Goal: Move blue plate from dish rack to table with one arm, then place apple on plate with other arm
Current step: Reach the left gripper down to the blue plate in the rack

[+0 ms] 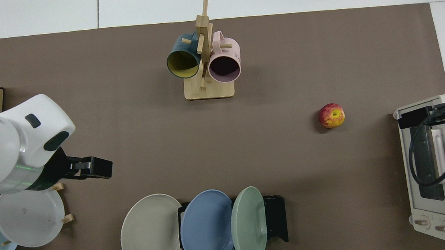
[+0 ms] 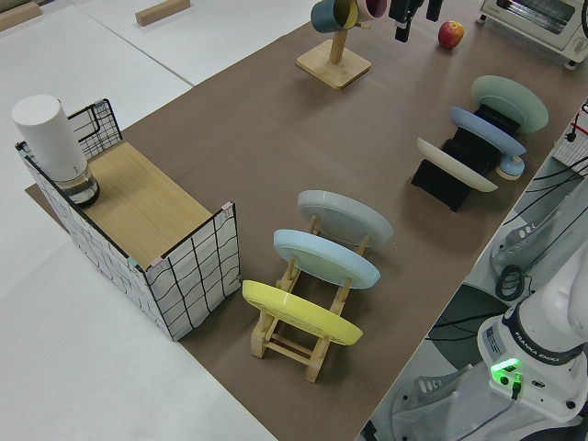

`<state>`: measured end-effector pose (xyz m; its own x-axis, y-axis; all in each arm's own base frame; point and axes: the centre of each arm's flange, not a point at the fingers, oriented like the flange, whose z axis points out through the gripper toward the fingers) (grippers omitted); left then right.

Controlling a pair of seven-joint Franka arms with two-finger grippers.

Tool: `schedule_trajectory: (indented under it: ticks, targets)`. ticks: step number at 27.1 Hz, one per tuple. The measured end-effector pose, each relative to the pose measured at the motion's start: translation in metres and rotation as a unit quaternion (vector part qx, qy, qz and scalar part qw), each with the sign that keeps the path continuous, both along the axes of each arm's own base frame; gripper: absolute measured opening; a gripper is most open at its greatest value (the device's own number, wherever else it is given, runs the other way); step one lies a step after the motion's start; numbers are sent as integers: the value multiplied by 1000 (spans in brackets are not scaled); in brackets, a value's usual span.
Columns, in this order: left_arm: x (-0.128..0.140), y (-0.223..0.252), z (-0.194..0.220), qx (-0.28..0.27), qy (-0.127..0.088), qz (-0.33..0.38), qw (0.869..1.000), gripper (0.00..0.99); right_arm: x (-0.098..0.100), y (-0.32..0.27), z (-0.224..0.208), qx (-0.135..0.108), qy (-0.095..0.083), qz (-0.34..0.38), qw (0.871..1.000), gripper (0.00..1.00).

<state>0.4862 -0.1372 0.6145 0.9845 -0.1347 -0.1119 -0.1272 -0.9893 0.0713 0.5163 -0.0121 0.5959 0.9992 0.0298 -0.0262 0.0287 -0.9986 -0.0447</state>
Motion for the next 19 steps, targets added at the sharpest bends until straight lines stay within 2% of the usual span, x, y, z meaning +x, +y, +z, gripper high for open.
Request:
schedule_trajectory:
  ticks: [8,19]
  targets:
    - [-35,-64,-77,-27,-8,-32,999,991,0,0,0,0,0,0,1000,1000]
    - [-69,-97,-152,-47,16,-39,998,991,0,0,0,0,0,0,1000,1000]
